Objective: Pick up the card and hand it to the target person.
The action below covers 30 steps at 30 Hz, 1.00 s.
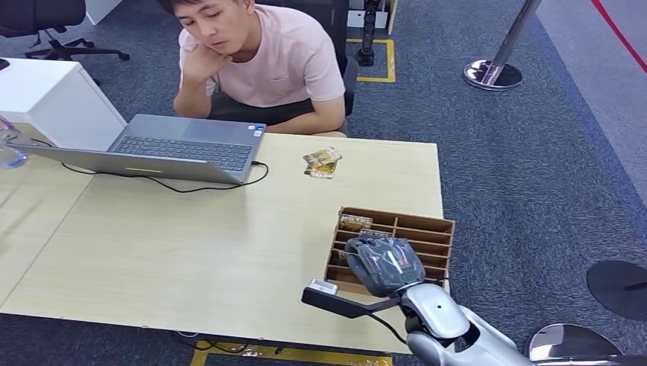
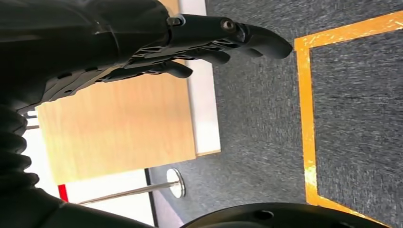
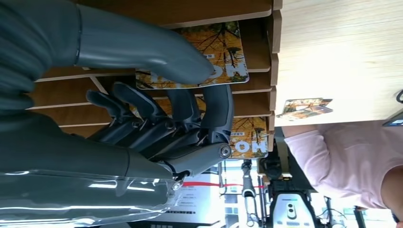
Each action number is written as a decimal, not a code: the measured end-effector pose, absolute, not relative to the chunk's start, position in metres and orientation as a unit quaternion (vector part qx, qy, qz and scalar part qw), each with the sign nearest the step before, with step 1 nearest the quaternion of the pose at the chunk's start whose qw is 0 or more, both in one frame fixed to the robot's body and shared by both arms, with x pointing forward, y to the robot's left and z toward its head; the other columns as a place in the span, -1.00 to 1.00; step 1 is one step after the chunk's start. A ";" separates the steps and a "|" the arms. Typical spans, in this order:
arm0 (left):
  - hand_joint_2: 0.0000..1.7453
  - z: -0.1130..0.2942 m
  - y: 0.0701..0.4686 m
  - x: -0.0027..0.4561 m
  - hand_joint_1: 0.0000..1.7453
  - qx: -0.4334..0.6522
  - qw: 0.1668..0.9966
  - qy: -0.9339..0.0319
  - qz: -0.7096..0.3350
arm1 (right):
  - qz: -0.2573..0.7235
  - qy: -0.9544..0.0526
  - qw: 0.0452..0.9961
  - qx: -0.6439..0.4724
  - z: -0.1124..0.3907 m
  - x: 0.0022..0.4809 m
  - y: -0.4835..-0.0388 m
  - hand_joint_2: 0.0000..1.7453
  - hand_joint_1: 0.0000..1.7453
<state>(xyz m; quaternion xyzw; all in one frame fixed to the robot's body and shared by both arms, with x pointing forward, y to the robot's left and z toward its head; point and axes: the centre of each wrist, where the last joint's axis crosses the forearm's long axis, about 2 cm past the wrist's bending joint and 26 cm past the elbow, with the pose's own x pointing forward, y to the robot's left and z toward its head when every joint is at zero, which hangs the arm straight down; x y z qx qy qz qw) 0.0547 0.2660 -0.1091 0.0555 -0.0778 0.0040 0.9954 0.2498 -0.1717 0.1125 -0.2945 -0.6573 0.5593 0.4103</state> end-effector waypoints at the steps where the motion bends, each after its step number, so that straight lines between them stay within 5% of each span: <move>1: 1.00 -0.109 0.266 0.055 -1.00 0.056 0.995 -0.078 0.004 | 0.559 -0.657 0.411 -0.294 0.112 0.250 -0.172 1.00 0.79; 15: 1.00 -0.109 0.268 0.055 -1.00 0.065 0.995 -0.070 0.008 | 0.522 -0.683 0.400 -0.319 0.122 0.249 -0.180 1.00 0.78; 30: 1.00 -0.109 0.269 0.053 -1.00 0.076 0.995 -0.062 0.028 | 0.338 -0.799 0.342 -0.362 0.196 0.302 -0.229 1.00 0.78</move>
